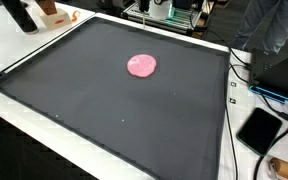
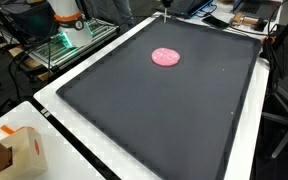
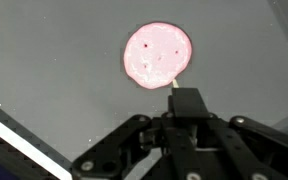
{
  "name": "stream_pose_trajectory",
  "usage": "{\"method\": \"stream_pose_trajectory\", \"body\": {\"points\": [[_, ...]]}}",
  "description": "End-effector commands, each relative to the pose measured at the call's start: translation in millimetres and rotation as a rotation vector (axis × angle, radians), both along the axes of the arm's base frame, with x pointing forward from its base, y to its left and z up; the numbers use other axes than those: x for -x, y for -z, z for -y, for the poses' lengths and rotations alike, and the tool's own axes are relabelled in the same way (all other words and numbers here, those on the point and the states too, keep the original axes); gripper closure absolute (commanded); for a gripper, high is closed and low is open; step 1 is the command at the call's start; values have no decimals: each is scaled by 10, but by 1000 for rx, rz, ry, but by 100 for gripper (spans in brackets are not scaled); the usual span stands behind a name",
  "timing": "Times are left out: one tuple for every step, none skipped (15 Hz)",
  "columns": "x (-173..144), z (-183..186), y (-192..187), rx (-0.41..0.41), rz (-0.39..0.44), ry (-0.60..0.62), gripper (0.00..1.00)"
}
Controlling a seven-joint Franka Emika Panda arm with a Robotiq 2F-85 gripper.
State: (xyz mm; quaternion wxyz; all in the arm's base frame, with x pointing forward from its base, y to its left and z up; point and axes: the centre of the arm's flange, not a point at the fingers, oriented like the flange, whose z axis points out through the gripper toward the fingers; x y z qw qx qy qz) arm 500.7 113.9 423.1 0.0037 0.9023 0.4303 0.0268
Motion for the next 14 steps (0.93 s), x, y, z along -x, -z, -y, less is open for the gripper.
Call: {"method": "stream_pose_trajectory", "body": {"points": [[74,-108,-190,19,-8,14,97],[81,-135,-224,18,-9,13,97],[87,-157,-248,17,-11,11,97],[98,-182,-268,17,-14,10,97],[110,-209,-280,22,-15,9,97],[121,-230,-290,26,-13,4,97],[55,-187,-238,1,-3,-2,87],[56,-207,-249,1,-2,-5,87],[58,-219,-253,1,-2,-6,87],[59,-223,-254,2,-2,-6,87],[59,-222,-254,3,-2,-6,87],[60,-222,-254,3,-2,-6,87],[60,-222,-253,3,-2,-6,87],[60,-222,-253,4,-2,-5,87]]}}
